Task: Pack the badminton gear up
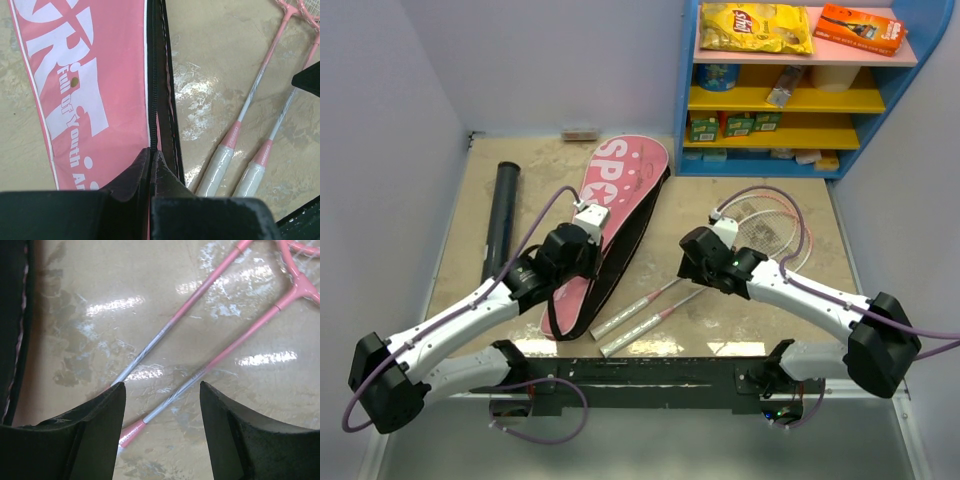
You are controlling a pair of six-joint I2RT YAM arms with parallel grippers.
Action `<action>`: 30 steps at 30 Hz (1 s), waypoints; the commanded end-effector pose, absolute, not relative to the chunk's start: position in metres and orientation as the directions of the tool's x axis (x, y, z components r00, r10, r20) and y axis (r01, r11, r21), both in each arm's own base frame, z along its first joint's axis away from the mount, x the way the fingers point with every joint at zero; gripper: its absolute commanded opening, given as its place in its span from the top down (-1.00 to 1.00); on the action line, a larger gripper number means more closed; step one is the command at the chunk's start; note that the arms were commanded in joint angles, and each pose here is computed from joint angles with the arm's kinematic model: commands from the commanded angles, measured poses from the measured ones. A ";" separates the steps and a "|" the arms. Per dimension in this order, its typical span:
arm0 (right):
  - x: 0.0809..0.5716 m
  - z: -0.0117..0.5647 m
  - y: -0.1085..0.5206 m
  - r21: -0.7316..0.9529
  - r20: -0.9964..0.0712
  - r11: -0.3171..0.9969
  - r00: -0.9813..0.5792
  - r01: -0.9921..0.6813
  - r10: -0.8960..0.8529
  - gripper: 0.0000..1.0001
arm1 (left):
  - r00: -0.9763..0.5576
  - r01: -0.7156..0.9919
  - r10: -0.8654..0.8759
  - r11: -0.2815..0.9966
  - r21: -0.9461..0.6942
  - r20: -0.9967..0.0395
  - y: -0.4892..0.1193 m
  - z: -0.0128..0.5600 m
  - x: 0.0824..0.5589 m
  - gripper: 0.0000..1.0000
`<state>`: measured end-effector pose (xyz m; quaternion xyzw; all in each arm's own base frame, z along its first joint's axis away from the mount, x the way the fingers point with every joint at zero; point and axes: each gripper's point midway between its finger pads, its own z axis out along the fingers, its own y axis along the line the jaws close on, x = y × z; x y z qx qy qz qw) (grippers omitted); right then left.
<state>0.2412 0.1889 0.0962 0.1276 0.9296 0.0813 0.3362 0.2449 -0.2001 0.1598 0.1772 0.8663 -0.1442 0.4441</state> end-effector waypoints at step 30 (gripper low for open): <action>0.216 0.001 0.172 0.118 -0.445 0.836 -0.724 0.535 0.526 1.00 | -0.418 0.512 0.111 0.848 -0.133 -0.902 -0.185 0.199 0.237 1.00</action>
